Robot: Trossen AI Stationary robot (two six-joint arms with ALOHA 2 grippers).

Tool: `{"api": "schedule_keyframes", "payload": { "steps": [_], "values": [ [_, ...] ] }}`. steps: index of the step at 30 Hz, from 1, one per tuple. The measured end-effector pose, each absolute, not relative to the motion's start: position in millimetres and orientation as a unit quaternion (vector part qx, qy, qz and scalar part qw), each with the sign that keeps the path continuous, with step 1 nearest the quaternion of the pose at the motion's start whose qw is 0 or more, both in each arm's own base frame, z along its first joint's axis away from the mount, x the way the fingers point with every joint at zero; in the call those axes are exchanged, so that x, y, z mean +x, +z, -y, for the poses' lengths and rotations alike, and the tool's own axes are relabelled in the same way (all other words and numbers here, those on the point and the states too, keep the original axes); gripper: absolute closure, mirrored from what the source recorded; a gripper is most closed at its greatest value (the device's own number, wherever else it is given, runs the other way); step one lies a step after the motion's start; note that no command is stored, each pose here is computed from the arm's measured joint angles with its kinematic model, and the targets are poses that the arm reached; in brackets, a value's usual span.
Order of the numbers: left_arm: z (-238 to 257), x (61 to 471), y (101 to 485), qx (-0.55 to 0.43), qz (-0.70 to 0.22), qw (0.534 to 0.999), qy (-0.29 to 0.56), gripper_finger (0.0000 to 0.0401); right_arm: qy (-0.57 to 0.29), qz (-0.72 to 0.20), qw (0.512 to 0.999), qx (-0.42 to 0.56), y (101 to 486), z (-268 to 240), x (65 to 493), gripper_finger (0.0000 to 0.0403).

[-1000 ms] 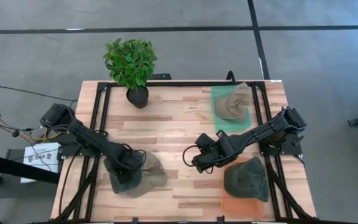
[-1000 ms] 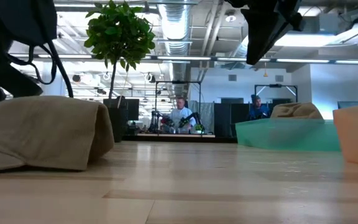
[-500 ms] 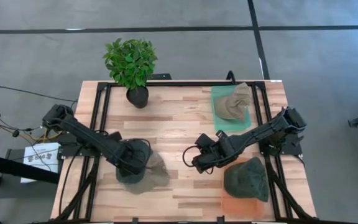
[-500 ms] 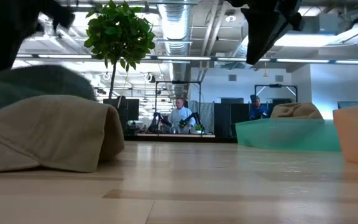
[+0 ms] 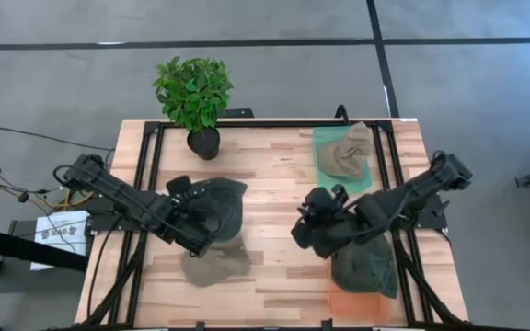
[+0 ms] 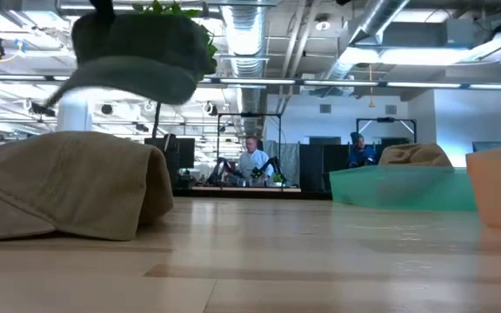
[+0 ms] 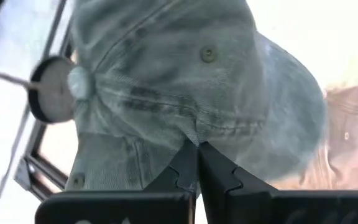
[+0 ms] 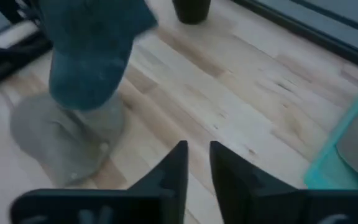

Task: Pick & Place hat
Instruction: Put the black cap into the orange bin

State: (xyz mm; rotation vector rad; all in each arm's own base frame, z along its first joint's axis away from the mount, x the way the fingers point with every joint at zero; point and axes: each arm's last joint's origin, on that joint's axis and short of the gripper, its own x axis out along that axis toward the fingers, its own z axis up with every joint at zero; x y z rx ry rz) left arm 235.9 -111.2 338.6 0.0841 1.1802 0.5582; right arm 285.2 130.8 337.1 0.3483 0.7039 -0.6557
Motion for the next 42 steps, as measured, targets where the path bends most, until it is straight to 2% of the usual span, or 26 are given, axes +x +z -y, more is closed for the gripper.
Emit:
{"api": "schedule_keyframes", "payload": {
  "steps": [3,8,15,19,24,31,34,37,42],
  "values": [
    [110.8,236.8,342.8,0.068,-0.543,0.799,0.248,0.0401,-0.292,-0.329,0.881,0.175,348.9,-118.3,287.5,0.0305],
    [112.0,242.0,344.6,0.103,-0.523,0.814,0.230,0.0401,-0.206,-0.321,0.906,0.185,363.4,-91.8,308.6,0.0226],
    [113.6,246.9,346.1,0.109,-0.497,0.830,0.231,0.0401,-0.112,-0.250,0.945,0.178,376.4,-54.9,343.4,0.0117],
    [113.8,247.4,346.2,0.108,-0.494,0.831,0.231,0.0401,-0.088,-0.218,0.960,0.156,375.2,-35.4,361.7,0.0085],
    [113.7,248.2,347.1,0.110,-0.483,0.835,0.237,0.0401,-0.042,-0.221,0.961,0.160,357.7,-20.7,385.3,0.0072],
    [110.7,249.7,347.2,0.108,-0.482,0.835,0.243,0.0401,0.030,-0.265,0.942,0.203,318.4,-19.3,415.0,0.0081],
    [108.5,250.9,347.3,0.108,-0.480,0.834,0.249,0.0401,0.041,-0.265,0.943,0.197,307.6,-26.2,424.1,0.0105],
    [105.6,252.2,347.3,0.103,-0.482,0.833,0.253,0.0401,0.040,-0.272,0.942,0.191,298.9,-31.5,428.5,0.0163],
    [102.4,254.0,347.3,0.098,-0.481,0.832,0.258,0.0401,0.024,-0.275,0.944,0.183,295.9,-35.4,429.1,0.0325]
  ]
}}
